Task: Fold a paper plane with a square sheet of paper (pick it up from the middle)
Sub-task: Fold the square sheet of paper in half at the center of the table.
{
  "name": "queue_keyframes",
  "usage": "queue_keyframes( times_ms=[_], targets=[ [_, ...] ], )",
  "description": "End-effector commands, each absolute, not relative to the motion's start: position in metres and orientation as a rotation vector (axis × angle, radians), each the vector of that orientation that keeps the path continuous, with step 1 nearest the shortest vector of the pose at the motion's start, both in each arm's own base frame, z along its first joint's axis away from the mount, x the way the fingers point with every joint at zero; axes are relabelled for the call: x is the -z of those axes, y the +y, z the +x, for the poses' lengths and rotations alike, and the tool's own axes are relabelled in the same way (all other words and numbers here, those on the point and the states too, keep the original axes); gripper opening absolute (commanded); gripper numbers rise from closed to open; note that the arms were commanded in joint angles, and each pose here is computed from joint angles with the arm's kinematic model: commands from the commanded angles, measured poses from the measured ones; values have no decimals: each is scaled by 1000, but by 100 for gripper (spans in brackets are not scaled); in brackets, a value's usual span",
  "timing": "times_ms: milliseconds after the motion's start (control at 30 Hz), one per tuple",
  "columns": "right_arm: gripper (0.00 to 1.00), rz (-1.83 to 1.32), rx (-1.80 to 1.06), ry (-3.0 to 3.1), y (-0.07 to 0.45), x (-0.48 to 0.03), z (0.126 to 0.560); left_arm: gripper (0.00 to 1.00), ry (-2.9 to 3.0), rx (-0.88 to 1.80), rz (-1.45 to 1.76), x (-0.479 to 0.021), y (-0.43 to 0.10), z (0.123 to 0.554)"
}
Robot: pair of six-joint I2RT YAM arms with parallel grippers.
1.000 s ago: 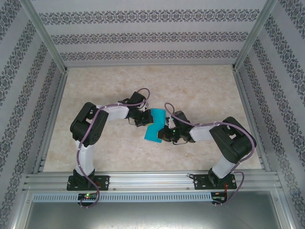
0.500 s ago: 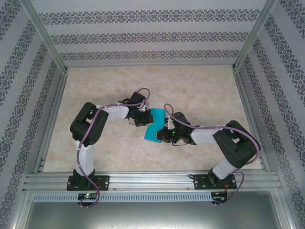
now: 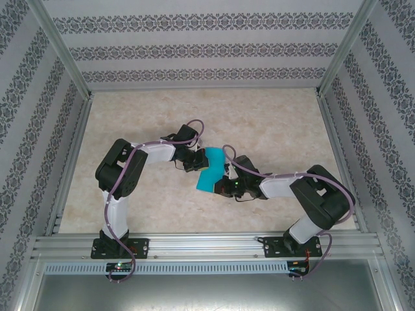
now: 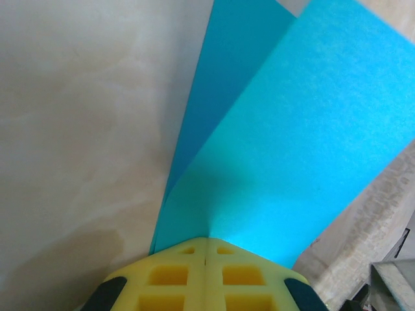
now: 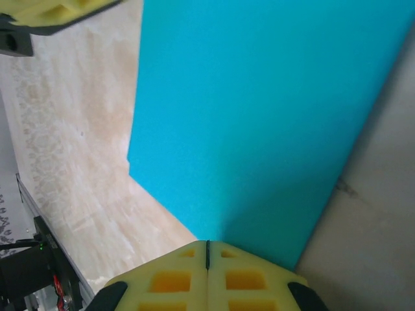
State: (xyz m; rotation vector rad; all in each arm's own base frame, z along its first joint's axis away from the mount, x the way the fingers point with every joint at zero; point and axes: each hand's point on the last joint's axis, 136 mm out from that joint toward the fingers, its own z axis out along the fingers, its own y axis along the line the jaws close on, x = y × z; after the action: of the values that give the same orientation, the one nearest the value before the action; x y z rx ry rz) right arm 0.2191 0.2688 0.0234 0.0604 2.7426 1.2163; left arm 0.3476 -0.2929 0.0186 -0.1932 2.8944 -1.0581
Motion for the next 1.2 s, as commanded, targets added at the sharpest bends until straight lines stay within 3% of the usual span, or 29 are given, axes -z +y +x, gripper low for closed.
queue_keyframes(
  times_ms=[0,400,633,767,1000,1167],
  targets=[
    [5,20,-1180,2699,267,-33,222,0,3013,916,-227,11,-278,323],
    [5,50,-1155,2797,260,9,205,0,3015,919,-223,11,-279,323],
    [7,70,-1136,2607,260,-58,257,0,3015,907,-218,10,-277,324],
    [9,119,-1080,2567,248,-53,283,0,3018,911,-221,11,-278,323],
    [5,148,-1181,2594,254,-37,294,0,3016,911,-220,9,-278,323],
    [5,187,-1088,2689,244,-9,290,0,3020,911,-221,10,-277,322]
  ],
)
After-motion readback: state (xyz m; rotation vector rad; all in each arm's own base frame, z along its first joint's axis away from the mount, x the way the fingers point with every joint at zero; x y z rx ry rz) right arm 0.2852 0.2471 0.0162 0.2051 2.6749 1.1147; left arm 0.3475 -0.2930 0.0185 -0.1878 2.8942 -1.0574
